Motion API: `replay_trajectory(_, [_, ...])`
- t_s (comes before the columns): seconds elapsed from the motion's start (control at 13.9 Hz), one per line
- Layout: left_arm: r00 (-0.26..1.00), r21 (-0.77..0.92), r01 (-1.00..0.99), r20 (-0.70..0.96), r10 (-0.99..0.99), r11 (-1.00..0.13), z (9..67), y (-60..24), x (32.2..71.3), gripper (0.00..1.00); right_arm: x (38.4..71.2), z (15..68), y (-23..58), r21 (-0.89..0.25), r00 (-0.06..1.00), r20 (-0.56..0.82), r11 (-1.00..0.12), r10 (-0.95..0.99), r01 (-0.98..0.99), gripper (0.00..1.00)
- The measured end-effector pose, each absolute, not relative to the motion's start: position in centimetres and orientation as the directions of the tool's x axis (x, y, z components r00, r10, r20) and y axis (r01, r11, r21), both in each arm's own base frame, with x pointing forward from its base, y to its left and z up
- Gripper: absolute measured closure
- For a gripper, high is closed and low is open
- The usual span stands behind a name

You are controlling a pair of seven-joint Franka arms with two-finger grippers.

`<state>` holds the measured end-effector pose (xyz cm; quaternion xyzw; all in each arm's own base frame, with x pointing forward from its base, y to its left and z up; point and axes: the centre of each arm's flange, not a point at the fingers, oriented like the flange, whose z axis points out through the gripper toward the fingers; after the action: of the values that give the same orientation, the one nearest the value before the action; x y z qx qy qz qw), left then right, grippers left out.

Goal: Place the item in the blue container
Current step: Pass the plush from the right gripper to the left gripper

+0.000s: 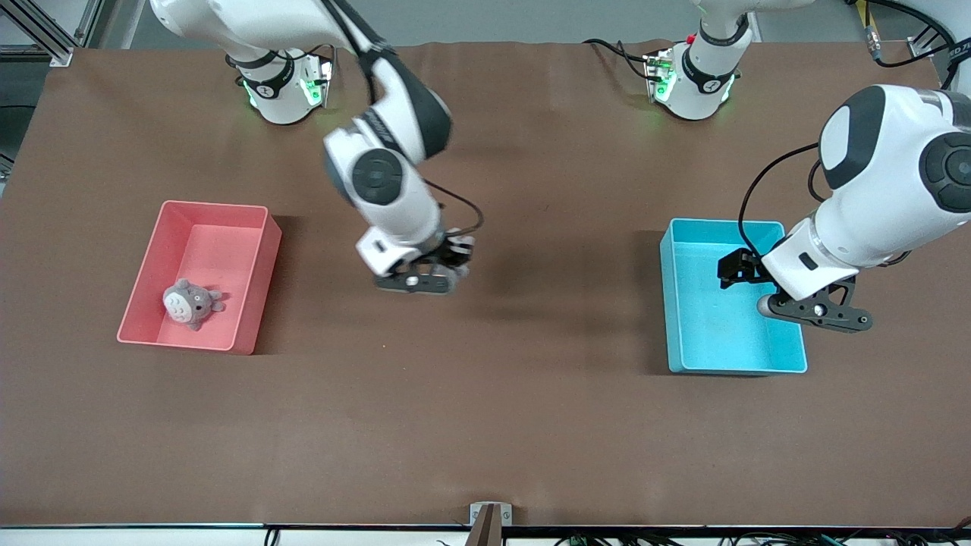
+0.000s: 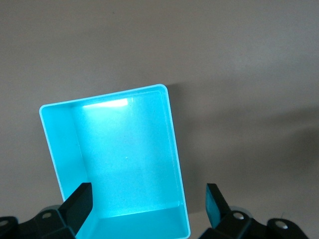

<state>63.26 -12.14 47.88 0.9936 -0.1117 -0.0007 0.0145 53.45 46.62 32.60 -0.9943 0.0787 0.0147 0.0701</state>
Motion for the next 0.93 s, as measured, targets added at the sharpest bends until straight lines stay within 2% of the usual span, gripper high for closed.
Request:
replay_trajectory(0.22, [0.976,0.041,-0.214,-0.029,-0.215,-0.976,43.5,-11.9,64.6,0.0,51.6,29.3,51.2,-0.144,0.987,-0.033,-0.976,-0.159,-0.162,0.81])
replay_trajectory(0.65, [0.975,0.064,-0.198,-0.09,-0.203,-0.978,34.7,-11.5,66.5,0.0,50.4,29.7,54.7,-0.233,0.989,0.044,-0.964,-0.14,-0.126,0.81])
replay_trajectory(0.93, [0.987,0.063,-0.144,-0.069,-0.148,-0.988,34.4,-14.8,66.4,0.0,49.0,26.3,56.7,-0.263,0.989,0.075,-0.959,-0.129,-0.105,0.81])
